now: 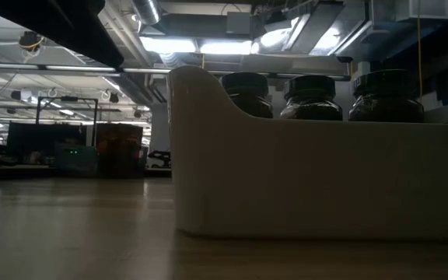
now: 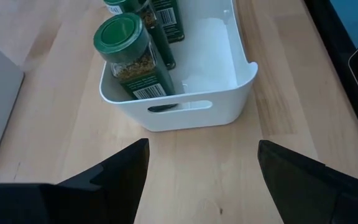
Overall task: Sort spices by type
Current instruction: Put the green seasoning bottle into the bottom white bin
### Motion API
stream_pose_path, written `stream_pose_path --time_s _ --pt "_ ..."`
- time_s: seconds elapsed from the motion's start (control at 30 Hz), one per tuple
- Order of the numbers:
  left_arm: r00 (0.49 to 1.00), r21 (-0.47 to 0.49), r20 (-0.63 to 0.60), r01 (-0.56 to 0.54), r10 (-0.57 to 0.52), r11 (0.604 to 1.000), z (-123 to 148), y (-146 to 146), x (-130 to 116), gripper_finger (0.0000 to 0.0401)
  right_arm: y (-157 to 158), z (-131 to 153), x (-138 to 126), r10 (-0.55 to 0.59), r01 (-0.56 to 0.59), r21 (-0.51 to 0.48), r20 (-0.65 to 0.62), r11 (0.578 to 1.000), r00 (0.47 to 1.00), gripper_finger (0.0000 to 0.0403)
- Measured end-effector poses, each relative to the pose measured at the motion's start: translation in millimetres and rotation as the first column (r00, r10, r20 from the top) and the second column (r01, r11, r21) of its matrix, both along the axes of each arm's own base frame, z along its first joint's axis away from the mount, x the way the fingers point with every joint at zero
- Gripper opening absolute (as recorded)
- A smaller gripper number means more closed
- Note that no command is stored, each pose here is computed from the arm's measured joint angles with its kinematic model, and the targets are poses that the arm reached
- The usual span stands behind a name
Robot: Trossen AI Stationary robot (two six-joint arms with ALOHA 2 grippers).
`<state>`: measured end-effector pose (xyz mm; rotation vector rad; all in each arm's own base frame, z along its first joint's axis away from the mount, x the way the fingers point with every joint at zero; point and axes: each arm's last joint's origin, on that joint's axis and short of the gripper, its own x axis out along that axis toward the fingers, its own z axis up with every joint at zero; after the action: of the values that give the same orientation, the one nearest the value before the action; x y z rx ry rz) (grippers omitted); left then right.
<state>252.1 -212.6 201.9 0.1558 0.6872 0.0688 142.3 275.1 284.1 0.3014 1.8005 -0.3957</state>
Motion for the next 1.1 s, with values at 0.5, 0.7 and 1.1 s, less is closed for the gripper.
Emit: stream_pose_path --time_s 0.5,0.7,1.1 --pt "1.0 -0.004 -0.001 -0.006 0.006 1.0 0 0 0 0.0285 21 -25 -27 0.115 -0.12 0.035 0.105 0.992 0.988 0.0335" --pt "1.0 -0.005 -0.002 -0.006 0.006 1.0 0 0 0 0.0285 22 -35 -36 0.116 -0.118 0.014 0.099 0.993 0.988 0.0334" --pt "1.0 -0.011 -0.001 -0.01 0.01 1.0 0 0 0 0.0285 19 -62 -43 0.124 -0.125 0.025 0.055 0.992 0.991 0.0334"
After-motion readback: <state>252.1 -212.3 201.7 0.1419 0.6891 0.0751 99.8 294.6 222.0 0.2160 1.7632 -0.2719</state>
